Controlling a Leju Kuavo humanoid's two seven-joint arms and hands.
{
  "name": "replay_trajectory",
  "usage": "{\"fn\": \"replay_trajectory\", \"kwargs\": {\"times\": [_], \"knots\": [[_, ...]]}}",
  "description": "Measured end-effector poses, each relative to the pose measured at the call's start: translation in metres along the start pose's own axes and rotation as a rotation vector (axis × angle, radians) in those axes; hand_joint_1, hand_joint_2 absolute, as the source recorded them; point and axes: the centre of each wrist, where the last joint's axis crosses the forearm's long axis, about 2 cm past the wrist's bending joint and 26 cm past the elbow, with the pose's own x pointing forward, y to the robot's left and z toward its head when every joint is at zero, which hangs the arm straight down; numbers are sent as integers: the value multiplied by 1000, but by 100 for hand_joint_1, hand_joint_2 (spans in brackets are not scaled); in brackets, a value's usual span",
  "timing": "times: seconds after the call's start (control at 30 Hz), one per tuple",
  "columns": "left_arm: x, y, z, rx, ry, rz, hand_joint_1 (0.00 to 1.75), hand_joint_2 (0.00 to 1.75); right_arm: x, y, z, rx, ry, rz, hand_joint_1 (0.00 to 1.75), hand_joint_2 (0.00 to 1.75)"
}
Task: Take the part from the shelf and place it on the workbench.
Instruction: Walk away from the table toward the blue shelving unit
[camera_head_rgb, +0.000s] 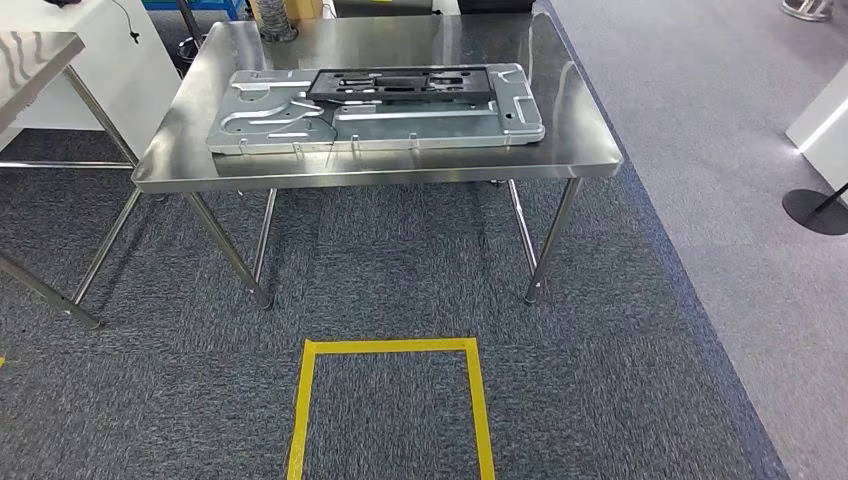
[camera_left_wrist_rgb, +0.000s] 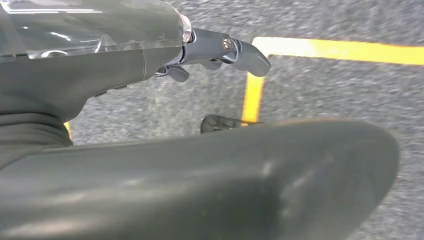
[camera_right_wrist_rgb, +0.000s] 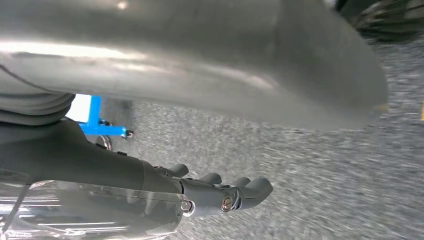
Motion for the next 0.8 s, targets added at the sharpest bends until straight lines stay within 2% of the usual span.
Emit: {"fn": "replay_trajectory", "kwargs": {"times": [0.3, 0.7, 0.8], "knots": [[1, -2, -1, 21, 13, -14, 0, 0, 1, 4, 1, 2, -25, -28, 0, 0], [1, 0, 0, 29, 56, -29, 0, 0, -1, 11, 2, 32, 5, -49, 0, 0], [1, 0, -1, 30, 58, -32, 0, 131, 0, 10, 2, 11, 10, -57, 0, 131]]}}
